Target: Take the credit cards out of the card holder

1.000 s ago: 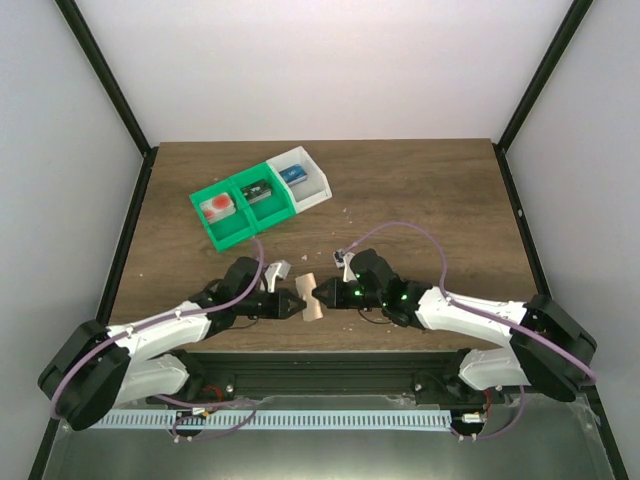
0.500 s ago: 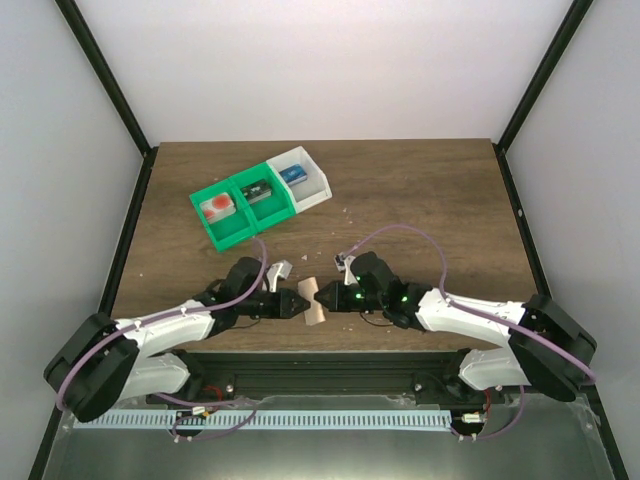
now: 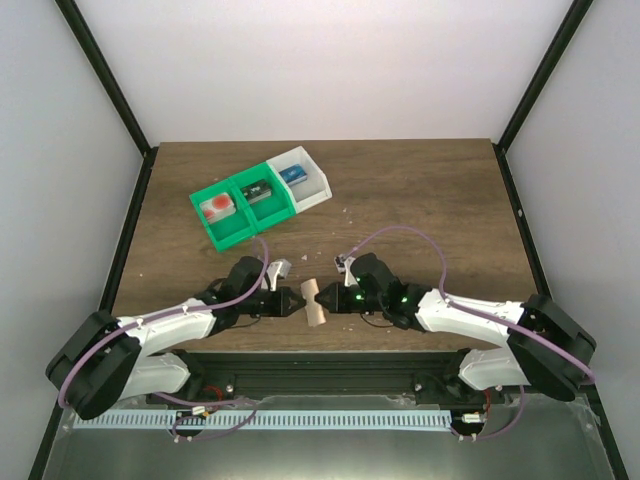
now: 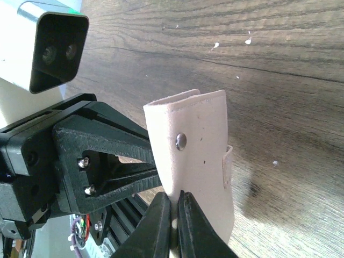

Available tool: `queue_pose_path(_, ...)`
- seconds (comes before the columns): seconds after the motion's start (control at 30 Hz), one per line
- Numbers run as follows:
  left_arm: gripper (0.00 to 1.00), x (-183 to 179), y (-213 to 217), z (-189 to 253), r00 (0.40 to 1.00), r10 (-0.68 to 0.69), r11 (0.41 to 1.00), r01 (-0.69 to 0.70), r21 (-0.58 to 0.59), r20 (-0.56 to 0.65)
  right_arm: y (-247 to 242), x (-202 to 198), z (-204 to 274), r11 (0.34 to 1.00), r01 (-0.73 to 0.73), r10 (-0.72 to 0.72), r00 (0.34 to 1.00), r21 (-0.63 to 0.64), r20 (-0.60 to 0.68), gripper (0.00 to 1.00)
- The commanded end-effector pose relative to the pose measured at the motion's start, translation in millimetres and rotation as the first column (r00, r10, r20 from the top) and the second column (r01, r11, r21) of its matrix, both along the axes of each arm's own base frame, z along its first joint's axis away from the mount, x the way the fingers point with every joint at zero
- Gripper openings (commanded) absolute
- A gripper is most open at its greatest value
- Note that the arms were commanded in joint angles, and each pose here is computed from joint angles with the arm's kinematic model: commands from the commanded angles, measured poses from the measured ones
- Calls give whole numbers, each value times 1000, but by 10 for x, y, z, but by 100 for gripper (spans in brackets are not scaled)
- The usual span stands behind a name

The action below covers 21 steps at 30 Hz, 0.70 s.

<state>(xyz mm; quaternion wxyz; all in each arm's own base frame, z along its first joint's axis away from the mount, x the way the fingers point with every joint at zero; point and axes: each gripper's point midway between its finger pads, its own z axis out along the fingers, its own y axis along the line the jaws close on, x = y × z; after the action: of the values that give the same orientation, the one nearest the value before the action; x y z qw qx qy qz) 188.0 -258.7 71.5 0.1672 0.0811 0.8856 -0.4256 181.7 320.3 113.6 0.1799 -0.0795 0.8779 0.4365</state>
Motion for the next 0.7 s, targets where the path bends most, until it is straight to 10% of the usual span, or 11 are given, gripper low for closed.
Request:
queue_pose_path(0.0,0,109,8,101,998,21,1000,-22,4,59,69,-96,24,999,-47,47,999,28,-6,1)
queue_pose_path(0.37,0,43,89,172,998,37,999,-37,7,60,-295,77,-342,981,121,-121,993,-149,8,2)
queue_pose_path(0.67,0,-11,127,215,997,43,999,-42,-9,59,-433,75,-608,952,142,-155,988,-272,-26,29)
